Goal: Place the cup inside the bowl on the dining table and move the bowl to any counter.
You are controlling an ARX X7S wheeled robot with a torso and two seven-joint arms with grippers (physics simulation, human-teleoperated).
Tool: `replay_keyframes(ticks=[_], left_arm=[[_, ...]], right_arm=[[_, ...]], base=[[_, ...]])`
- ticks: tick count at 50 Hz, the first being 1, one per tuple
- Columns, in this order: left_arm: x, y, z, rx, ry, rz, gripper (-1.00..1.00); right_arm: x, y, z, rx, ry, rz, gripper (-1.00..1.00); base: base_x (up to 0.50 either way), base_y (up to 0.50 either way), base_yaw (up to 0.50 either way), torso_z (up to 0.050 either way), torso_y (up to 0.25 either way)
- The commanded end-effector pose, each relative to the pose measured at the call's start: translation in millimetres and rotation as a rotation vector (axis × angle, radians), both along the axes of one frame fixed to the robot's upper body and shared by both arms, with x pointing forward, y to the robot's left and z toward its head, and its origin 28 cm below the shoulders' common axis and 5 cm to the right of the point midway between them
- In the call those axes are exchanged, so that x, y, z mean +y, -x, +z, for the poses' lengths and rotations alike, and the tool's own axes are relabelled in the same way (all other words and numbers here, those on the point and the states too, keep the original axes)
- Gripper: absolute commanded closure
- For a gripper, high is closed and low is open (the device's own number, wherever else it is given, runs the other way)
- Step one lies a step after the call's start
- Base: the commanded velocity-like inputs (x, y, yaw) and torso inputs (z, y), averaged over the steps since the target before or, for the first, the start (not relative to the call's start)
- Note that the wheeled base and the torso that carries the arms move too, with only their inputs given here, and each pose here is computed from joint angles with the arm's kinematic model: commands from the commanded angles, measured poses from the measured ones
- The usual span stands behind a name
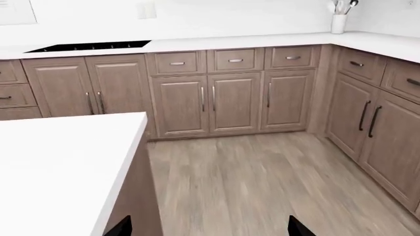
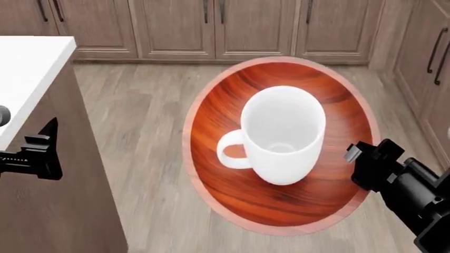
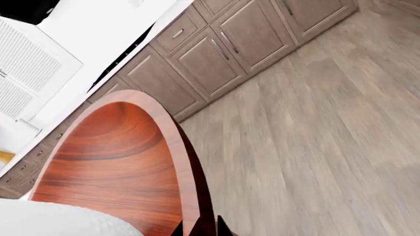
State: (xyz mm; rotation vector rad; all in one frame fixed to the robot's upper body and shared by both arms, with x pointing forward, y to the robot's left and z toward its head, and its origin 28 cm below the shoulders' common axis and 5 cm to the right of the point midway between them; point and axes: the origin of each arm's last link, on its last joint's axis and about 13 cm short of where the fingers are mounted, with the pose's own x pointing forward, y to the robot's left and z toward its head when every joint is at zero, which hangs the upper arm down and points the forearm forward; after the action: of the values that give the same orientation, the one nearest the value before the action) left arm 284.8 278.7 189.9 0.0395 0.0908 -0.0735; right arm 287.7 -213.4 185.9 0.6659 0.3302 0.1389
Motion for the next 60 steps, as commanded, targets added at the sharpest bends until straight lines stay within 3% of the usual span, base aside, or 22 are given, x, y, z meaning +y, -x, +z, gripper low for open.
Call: replay_keyframes(ticks=[1,60], left_arm=[[-0.6,-1.2,1.9,-0.027,0.007,0.001,-1.00],[-3.6,-4.2,1.9,-0.026,-0.001,-0.010,-1.00]], right_arm=[[-0.9,0.8,3.7,-0.044,-0.030,0.008,1.00],[-1.8,2.9,7.5,-0.058,-0.021,0.006,1.00]], base=[[0.50,0.00,0.00,0.000,0.000],[0.50,0.00,0.00,0.000,0.002]])
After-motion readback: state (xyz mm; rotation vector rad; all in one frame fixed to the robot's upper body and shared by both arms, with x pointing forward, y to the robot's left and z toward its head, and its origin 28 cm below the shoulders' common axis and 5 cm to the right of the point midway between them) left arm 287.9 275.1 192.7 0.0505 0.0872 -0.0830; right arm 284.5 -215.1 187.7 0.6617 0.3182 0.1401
